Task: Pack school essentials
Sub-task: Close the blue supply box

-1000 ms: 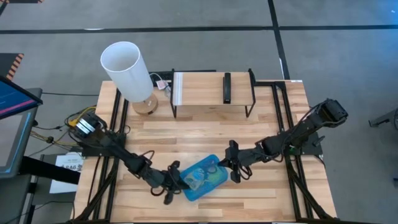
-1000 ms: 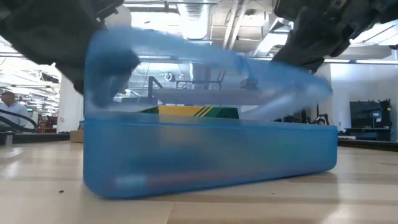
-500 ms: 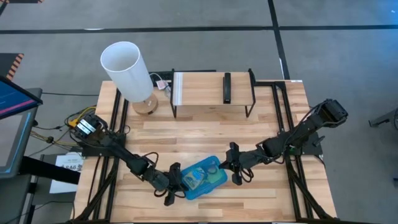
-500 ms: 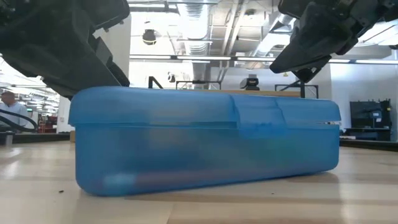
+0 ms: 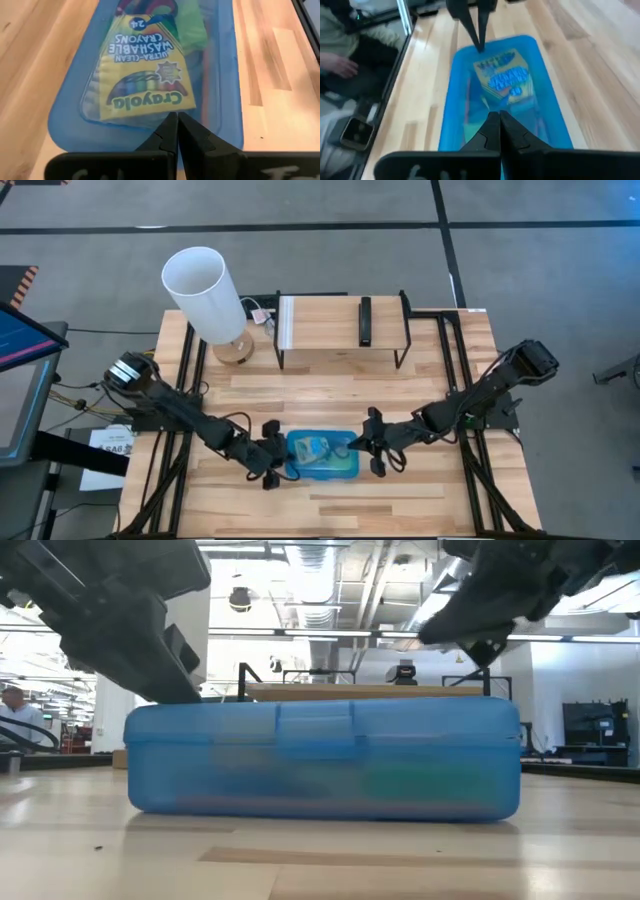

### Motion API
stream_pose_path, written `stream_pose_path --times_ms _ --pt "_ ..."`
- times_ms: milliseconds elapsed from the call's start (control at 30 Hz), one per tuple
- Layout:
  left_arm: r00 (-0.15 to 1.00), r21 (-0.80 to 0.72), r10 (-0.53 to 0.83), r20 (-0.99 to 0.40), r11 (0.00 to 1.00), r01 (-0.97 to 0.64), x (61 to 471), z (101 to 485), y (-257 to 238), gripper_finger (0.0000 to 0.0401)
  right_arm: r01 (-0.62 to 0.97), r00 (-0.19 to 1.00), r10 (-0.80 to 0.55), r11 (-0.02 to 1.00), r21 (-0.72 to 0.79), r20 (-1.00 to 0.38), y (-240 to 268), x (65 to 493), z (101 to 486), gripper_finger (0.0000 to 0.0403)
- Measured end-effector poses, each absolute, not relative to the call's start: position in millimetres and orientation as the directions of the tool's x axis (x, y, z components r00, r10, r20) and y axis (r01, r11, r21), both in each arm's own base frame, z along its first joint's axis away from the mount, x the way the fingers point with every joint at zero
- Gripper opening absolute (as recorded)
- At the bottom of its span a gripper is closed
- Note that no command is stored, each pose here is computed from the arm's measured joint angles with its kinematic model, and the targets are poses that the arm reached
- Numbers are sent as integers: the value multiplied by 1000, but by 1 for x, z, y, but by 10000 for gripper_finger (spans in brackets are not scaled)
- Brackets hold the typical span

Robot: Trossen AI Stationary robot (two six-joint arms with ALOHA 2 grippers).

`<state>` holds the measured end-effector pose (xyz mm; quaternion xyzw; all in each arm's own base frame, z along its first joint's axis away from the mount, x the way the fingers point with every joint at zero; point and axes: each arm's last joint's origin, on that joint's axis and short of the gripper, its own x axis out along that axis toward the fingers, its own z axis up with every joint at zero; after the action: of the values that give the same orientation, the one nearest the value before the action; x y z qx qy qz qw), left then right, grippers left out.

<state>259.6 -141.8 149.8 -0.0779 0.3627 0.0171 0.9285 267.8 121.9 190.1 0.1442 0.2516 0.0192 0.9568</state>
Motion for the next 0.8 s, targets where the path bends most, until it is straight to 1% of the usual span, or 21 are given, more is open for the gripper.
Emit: stream_pose_path --times_ms 133,267,467,800 --pt "741 -136 -27 -671 987 -88 259 152 -142 0 -32 898 138 968 251 -418 135 278 178 8" --pt "742 -145 -23 -670 984 -100 260 151 -142 0 -67 892 152 976 208 -426 145 285 153 8" --pt "745 -158 -17 -667 980 -119 258 149 -141 0 -43 868 133 980 195 -478 146 292 130 8" --pt "725 -163 -3 -688 975 -152 256 148 -140 0 14 845 103 977 213 -525 141 298 108 9"
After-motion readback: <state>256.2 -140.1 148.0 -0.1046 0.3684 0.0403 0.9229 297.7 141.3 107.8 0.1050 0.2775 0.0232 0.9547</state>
